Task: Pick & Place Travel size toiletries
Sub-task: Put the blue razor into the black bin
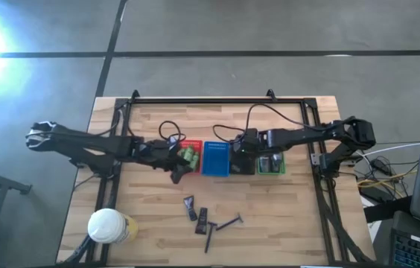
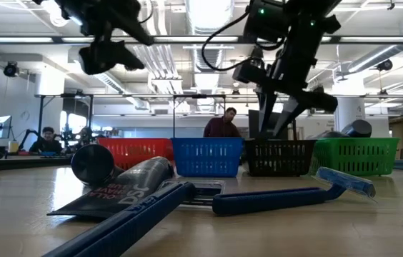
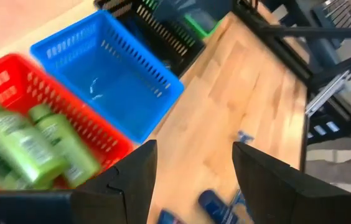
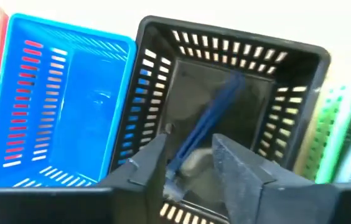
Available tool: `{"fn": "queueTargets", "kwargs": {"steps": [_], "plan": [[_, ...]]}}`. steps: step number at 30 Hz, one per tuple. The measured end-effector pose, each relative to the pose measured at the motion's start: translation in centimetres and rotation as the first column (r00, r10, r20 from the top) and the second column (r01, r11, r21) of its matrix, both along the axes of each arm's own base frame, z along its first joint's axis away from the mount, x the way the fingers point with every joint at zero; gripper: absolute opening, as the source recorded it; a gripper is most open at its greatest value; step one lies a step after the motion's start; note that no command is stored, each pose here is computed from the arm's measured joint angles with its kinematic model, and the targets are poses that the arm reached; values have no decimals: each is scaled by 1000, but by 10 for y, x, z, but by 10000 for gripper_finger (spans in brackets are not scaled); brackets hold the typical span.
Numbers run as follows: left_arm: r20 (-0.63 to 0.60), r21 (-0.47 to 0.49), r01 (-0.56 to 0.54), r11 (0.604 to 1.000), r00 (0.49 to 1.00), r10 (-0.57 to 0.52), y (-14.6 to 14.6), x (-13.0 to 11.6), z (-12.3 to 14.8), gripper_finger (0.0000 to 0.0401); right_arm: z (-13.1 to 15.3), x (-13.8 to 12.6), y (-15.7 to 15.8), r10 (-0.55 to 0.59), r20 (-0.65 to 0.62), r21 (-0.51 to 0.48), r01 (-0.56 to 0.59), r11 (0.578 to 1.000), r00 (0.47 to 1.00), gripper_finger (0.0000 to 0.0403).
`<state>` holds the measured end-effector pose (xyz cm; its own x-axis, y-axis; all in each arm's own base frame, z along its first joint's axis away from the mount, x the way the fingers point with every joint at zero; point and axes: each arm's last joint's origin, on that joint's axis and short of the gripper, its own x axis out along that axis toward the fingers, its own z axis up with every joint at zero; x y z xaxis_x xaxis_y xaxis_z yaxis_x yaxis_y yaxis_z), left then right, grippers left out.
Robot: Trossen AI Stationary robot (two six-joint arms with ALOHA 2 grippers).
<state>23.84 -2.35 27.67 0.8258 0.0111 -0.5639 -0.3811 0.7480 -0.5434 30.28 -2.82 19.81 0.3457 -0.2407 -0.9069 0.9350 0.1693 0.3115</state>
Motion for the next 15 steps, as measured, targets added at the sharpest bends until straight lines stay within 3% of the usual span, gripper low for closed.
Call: {"fn": "queueTargets", "kwargs": {"steps": [4,7,9,12,15], "plan": [[-43,17,-3,1000,999,4,-2,-14,-3,213,15,2,5,62,-12,-29,-63,998,998,176],[-40,21,-3,1000,999,4,-2,-23,-4,213,31,9,18,226,33,-25,-226,974,973,207],[-36,29,6,1000,999,-5,-1,-28,-6,213,38,15,37,395,48,-36,-394,919,917,221],[-22,47,71,996,997,-70,-2,-36,-5,213,38,21,78,661,7,-70,-659,749,751,231],[-6,63,141,988,990,-141,-5,-42,-4,213,28,24,122,860,-85,-117,-862,493,503,231]]}}
